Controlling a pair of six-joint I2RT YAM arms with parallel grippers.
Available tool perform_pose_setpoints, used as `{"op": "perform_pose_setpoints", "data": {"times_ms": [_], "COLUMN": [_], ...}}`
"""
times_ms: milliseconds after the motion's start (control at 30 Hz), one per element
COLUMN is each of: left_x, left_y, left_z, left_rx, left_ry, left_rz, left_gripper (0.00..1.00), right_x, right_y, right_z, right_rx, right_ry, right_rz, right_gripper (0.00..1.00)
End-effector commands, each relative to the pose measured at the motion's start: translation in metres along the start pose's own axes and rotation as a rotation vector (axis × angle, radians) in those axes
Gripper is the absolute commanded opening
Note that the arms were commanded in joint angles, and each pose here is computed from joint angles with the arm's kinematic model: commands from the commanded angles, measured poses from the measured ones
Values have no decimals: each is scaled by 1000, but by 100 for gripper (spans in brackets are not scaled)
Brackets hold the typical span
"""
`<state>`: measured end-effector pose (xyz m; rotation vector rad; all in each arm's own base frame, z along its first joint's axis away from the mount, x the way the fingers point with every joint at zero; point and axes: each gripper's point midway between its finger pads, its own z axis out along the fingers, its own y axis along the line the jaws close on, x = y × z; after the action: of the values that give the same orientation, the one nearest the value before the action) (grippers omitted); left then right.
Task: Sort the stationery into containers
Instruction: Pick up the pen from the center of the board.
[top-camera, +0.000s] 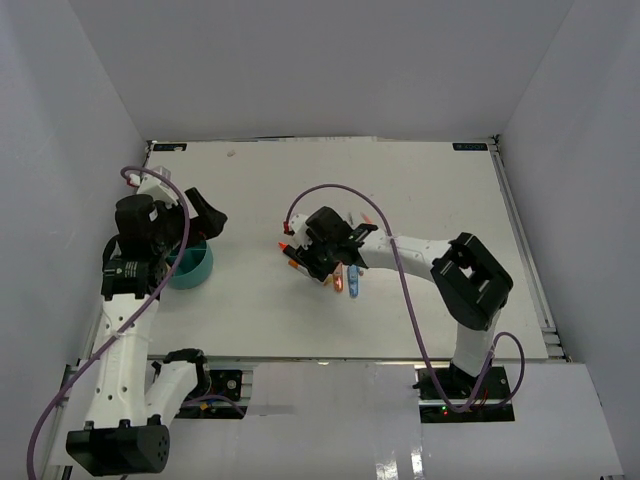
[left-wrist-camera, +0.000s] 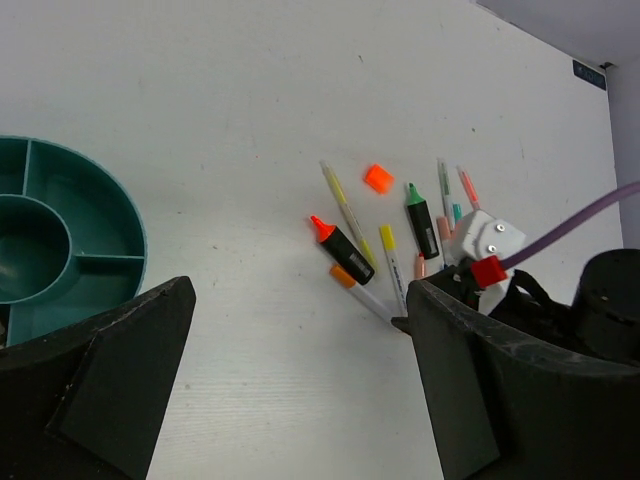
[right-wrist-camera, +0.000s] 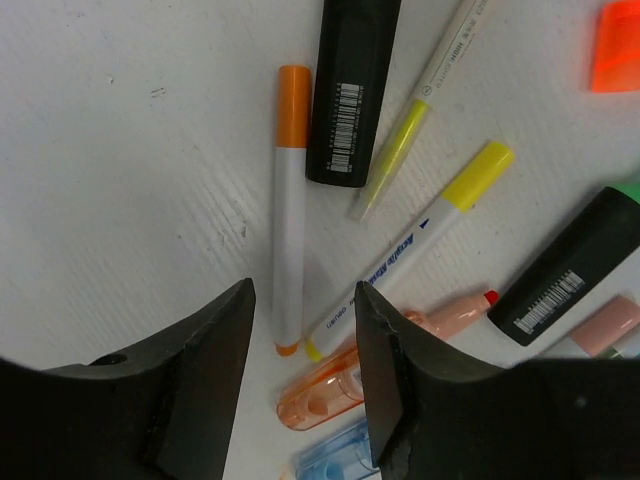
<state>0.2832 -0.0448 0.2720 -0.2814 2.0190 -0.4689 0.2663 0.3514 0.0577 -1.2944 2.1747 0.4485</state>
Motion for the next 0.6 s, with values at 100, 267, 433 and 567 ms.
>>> {"op": "perform_pose_setpoints", "data": {"times_ms": [100, 267, 433, 567], "left_x": [7, 12, 14, 16], "left_y": [-11, -12, -13, -13], "left_z": [1, 3, 5, 6], "left_rx": [55, 64, 74, 77], "left_ry": [12, 29, 38, 46], "left_rz": [34, 23, 19, 11], "left_gripper": [98, 98, 98, 98], "right_x": [-4, 8, 23, 29], "right_y": [7, 10, 9, 12], "right_z": [11, 19, 25, 28], "right_rx": [11, 7, 33, 43], "right_ry": [34, 68, 108, 119], "right_rz": [-44, -44, -51, -70], "right_gripper": [47, 45, 40, 38]}}
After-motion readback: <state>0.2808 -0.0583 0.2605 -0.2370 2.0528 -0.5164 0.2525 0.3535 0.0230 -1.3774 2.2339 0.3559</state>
